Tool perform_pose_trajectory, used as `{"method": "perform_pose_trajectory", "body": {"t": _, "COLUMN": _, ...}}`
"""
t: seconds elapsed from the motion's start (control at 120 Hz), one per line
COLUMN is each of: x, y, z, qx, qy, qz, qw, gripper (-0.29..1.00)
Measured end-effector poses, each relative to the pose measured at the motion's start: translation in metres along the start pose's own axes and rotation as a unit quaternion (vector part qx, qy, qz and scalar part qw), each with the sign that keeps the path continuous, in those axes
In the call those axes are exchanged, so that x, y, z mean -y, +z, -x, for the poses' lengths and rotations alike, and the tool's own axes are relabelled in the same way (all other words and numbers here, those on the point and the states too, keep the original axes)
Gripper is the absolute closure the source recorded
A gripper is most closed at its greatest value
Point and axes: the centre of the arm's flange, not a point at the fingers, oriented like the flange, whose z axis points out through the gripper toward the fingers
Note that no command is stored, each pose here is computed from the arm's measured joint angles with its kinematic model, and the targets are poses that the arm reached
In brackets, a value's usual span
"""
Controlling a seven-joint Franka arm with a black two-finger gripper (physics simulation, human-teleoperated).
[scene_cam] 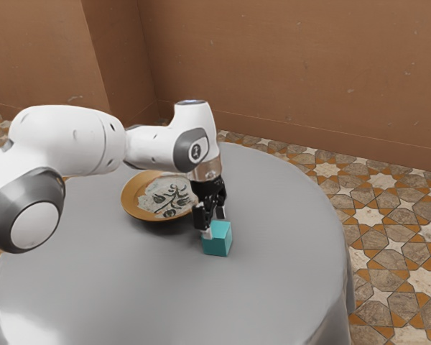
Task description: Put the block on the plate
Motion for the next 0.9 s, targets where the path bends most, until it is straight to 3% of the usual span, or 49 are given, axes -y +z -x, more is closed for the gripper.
{"method": "perform_pose_trajectory", "body": {"t": 0.533, "x": -0.006, "y": 0.031, "z": -0.002, "qx": -0.008, "qy": -0.009, "qz": -0.016, "qw": 1.0, "gripper": 0.0}}
{"method": "perform_pose_trajectory", "body": {"t": 0.9, "x": -0.008, "y": 0.032, "z": -0.001, "qx": -0.002, "qy": -0.015, "qz": -0.007, "qw": 1.0, "gripper": 0.22}}
